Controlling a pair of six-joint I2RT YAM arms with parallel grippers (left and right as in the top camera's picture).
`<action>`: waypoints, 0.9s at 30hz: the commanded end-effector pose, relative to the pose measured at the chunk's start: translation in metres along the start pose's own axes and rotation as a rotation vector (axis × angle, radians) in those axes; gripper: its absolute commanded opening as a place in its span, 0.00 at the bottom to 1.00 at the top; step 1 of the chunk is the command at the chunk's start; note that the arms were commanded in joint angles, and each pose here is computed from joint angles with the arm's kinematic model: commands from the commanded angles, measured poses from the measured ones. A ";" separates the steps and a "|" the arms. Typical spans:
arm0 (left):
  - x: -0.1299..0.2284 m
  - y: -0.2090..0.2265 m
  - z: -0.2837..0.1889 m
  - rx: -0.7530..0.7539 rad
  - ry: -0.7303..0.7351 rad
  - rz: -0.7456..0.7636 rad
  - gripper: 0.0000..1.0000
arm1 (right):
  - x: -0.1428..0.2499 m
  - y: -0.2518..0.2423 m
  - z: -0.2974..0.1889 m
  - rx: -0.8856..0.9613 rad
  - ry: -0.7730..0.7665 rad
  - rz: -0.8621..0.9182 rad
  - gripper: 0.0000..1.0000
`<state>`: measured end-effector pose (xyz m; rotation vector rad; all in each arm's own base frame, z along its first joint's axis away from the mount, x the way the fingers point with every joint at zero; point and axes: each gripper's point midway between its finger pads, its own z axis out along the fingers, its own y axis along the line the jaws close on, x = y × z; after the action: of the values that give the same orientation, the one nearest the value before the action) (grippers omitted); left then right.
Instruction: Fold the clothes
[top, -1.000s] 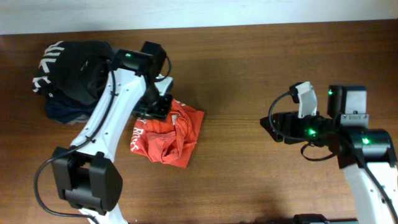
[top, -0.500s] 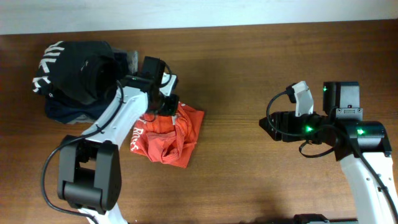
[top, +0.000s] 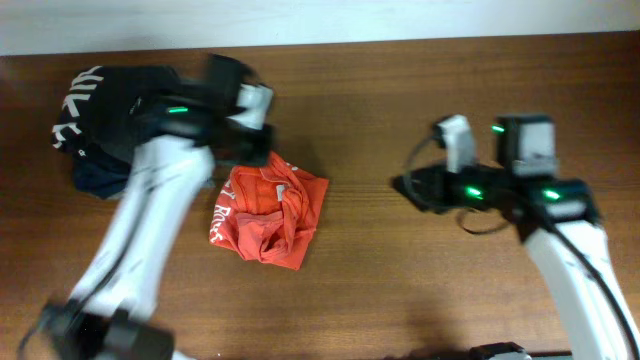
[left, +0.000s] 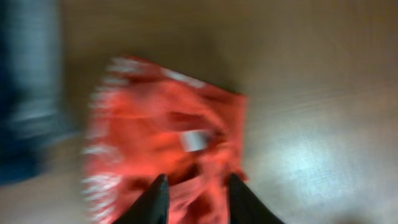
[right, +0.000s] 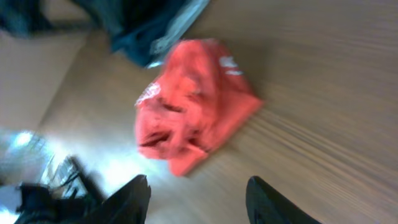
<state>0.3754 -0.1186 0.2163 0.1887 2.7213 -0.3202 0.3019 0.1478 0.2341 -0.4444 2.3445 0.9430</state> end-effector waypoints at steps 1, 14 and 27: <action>0.013 0.064 -0.056 -0.175 -0.044 -0.127 0.36 | 0.005 0.040 0.062 -0.145 0.096 -0.037 0.43; 0.063 0.103 -0.042 -0.219 0.187 -0.235 0.42 | 0.049 0.020 0.247 -0.031 0.179 0.073 0.04; 0.109 0.097 0.029 -0.105 0.303 -0.270 0.43 | 0.090 -0.095 0.219 0.469 0.285 0.233 0.04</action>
<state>0.3088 -0.0121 0.1498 -0.1922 3.0296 -0.1354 0.3480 0.2752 0.0162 -0.2614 2.7707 0.6645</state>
